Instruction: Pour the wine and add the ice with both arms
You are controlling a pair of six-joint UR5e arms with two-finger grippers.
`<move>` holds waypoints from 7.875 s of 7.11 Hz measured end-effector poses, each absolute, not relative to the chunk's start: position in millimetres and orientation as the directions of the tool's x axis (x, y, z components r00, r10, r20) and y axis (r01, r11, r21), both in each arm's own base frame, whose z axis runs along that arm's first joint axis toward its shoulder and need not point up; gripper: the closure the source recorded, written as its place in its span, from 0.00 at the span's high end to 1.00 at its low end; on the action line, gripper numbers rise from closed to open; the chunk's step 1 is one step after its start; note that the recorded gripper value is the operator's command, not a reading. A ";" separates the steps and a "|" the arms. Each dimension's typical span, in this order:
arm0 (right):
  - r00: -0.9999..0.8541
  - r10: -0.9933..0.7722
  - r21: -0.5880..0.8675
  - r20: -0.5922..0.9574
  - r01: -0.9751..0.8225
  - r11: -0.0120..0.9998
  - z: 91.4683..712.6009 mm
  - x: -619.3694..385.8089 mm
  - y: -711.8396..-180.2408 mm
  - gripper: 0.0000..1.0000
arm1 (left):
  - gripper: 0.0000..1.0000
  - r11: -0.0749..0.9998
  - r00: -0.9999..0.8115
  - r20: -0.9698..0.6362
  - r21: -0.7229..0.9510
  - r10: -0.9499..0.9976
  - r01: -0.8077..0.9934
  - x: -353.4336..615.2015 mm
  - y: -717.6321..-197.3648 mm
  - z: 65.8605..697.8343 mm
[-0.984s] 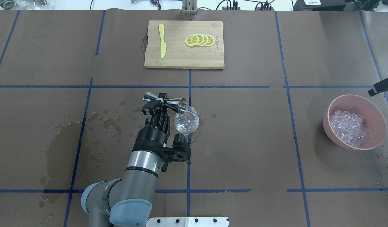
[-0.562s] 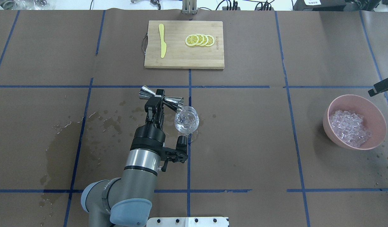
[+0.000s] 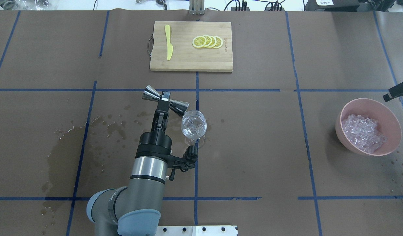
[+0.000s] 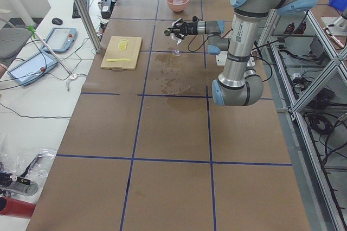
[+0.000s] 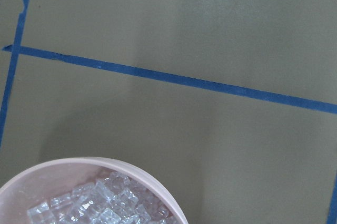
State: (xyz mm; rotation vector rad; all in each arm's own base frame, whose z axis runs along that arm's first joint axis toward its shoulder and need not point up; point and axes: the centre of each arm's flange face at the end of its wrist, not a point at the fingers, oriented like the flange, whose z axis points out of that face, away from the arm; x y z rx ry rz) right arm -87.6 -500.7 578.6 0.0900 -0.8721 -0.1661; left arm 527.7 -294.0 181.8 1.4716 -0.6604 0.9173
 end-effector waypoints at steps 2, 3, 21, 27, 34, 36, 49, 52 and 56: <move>0.632 -0.183 0.147 0.754 0.108 0.983 578.3 -88.7 -504.3 1.00 | 0.00 -0.110 0.665 0.741 0.672 0.091 -0.733 509.8 -295.5 184.3; 0.631 -0.184 0.151 0.754 0.107 0.983 575.7 -89.0 -505.7 1.00 | 0.00 -0.112 0.752 0.655 0.755 0.075 -0.646 492.1 -298.9 193.7; 0.606 -0.150 0.185 0.781 0.006 0.983 499.4 -84.0 -491.9 1.00 | 0.00 0.043 0.934 -0.194 0.981 0.298 0.190 279.6 -247.0 613.8; 0.607 -0.146 0.180 0.781 0.005 0.984 501.4 -81.1 -484.5 1.00 | 0.00 0.256 0.670 -0.687 0.727 0.282 0.638 303.9 -212.5 621.9; 0.606 -0.143 0.176 0.783 0.006 0.984 502.9 -79.8 -479.2 1.00 | 0.02 0.275 0.673 -0.678 0.736 0.298 0.619 310.1 -204.2 631.5; 0.606 -0.142 0.174 0.783 0.005 0.985 503.4 -79.9 -479.3 1.00 | 0.05 0.286 0.669 -0.676 0.737 0.309 0.612 313.5 -199.7 632.3; 0.607 -0.137 0.167 0.783 0.007 0.986 507.0 -79.8 -477.3 1.00 | 0.71 0.333 0.646 -0.676 0.737 0.355 0.588 325.8 -184.5 637.4; 0.607 -0.138 0.168 0.783 0.006 0.986 506.2 -79.7 -477.2 1.00 | 0.99 0.336 0.646 -0.674 0.739 0.359 0.585 326.4 -183.1 638.1; 0.606 -0.139 0.171 0.783 0.005 0.985 504.7 -79.0 -476.6 1.00 | 0.97 0.394 0.623 -0.650 0.759 0.435 0.518 320.2 -178.1 644.5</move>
